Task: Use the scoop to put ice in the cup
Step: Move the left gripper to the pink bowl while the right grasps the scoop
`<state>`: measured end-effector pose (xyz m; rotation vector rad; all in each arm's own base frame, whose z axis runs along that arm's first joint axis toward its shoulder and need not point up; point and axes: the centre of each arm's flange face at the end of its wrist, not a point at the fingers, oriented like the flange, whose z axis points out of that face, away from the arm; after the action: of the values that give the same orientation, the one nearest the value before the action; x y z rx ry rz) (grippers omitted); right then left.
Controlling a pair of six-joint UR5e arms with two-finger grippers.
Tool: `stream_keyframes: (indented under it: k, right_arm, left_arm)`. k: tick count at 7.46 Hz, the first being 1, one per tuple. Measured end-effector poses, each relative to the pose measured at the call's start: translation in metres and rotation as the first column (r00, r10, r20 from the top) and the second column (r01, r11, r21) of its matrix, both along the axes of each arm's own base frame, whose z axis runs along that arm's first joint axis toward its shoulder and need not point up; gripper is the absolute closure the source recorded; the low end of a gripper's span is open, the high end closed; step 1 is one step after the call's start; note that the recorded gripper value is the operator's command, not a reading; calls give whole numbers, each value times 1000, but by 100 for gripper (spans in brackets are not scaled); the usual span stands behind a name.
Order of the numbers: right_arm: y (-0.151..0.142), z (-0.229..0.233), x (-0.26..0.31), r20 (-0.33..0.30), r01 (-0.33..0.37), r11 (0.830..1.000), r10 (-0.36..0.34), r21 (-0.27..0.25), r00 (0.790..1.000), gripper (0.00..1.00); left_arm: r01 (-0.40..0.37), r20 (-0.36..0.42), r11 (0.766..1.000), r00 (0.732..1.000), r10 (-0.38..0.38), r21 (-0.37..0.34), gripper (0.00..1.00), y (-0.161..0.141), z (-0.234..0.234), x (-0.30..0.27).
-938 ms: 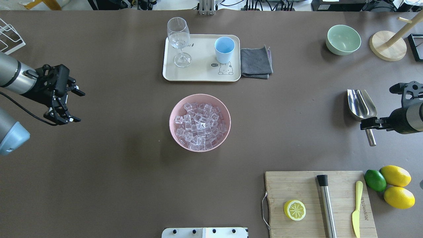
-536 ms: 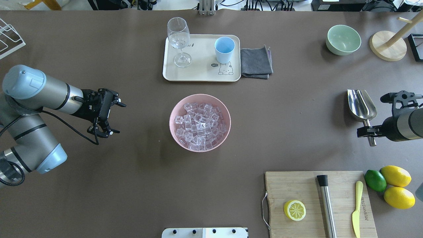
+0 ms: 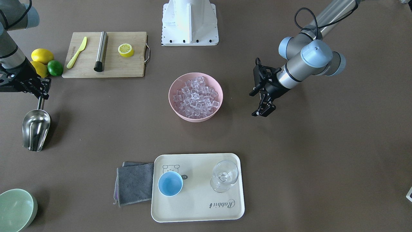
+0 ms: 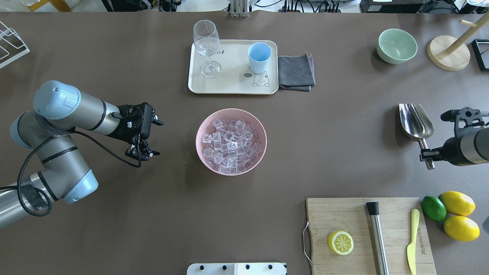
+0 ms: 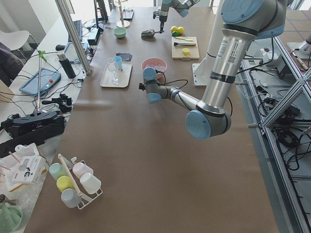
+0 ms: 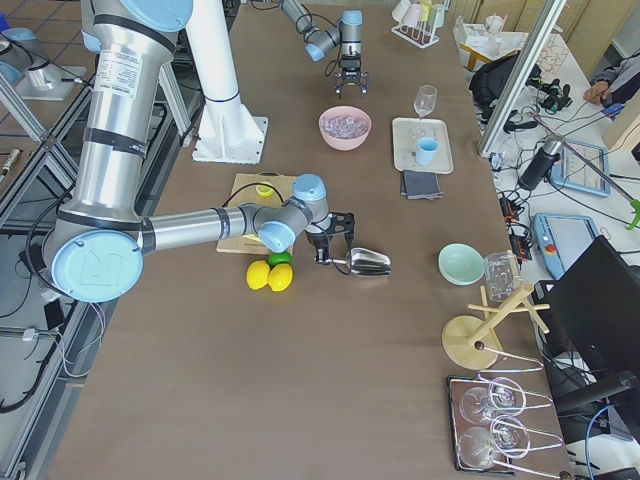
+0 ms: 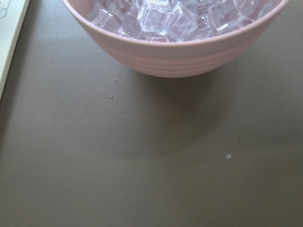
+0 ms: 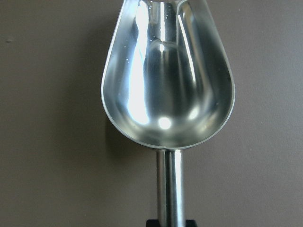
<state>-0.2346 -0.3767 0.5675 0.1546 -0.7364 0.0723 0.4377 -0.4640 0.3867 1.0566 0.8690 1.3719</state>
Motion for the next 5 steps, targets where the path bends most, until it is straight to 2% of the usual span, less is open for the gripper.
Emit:
stream_keyframes:
  k: [3,4,5]
  right_arm:
    - [9,-2,4,29,42,999,-42,2,999,100]
    - [12,-8,6,23,94,995,-95,24,995,100]
    - [12,-18,16,-1,165,984,-165,65,986,100]
  left_arm:
    - [10,-4,1000,1000,-10,-6,1,-8,-17,19]
    - [12,-6,1000,1000,-12,-10,1,-15,-24,29]
    - [23,-10,999,1000,-24,-48,1,-19,-29,36]
